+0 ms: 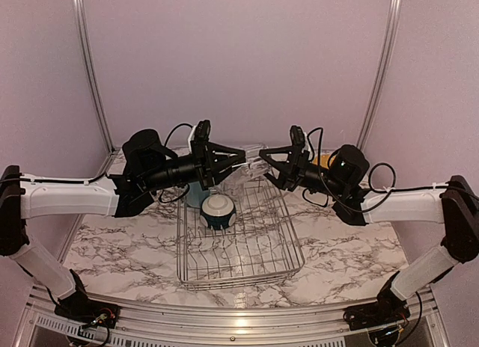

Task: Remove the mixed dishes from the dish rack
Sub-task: Pass from the right arm to the left, then place the cup at the corner of the board.

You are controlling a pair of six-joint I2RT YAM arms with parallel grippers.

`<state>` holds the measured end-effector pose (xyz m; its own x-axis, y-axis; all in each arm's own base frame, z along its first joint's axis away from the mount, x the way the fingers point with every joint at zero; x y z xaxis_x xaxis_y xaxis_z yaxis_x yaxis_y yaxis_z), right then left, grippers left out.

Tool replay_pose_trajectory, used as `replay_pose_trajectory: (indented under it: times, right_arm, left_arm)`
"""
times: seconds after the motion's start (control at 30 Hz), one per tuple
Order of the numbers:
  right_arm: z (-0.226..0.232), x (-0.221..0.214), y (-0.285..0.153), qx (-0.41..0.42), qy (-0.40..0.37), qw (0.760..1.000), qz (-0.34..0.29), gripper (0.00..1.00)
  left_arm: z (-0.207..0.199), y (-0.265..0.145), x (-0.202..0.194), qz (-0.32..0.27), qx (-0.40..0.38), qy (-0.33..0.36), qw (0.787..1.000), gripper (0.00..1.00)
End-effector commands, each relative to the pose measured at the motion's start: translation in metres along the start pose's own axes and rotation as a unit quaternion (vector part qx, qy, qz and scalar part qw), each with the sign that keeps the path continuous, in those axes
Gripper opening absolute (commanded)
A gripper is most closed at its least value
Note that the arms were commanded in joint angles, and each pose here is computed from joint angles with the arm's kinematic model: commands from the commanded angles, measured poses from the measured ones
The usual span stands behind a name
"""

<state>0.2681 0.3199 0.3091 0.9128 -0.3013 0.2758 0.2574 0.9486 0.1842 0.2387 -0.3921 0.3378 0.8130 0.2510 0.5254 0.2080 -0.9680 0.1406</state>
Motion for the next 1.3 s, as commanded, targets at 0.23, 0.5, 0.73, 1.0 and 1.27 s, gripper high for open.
replay_pose_trajectory:
  times: [0.23, 0.5, 0.73, 1.0, 1.27]
  right_arm:
    - [0.019, 0.003, 0.005, 0.026, -0.022, 0.999, -0.008, 0.49]
    - [0.013, 0.010, -0.003, -0.017, -0.040, 0.999, -0.026, 0.98]
    - [0.001, 0.018, -0.016, -0.062, -0.051, 0.996, -0.039, 0.99]
    - [-0.006, 0.024, -0.022, -0.095, -0.063, 0.992, -0.046, 0.99]
    - [-0.004, 0.027, -0.019, -0.102, -0.071, 0.991, -0.044, 0.97]
  left_arm:
    - [-0.012, -0.004, 0.005, -0.005, -0.008, 0.021, 1.000, 0.00]
    - [-0.004, -0.049, 0.031, -0.028, 0.109, 0.092, 0.989, 0.00]
    - [0.024, -0.145, 0.061, -0.034, 0.436, 0.186, 0.880, 0.00]
    - [0.058, -0.259, 0.064, 0.106, 0.707, 0.201, 0.670, 0.00]
    - [0.120, -0.317, 0.027, 0.247, 0.758, 0.131, 0.590, 0.00]
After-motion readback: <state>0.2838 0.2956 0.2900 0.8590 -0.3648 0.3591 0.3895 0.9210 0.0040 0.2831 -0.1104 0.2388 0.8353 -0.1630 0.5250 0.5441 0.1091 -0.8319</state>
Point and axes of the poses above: each gripper's point midway between its finger pads, its own y axis out along the fingers, its own z axis along the line the jaws close on, x = y × z, the point moved 2 cm from there along -y, back along the fingers, and after that the axes turned 12 degrees about y, right-handed, at the moved point
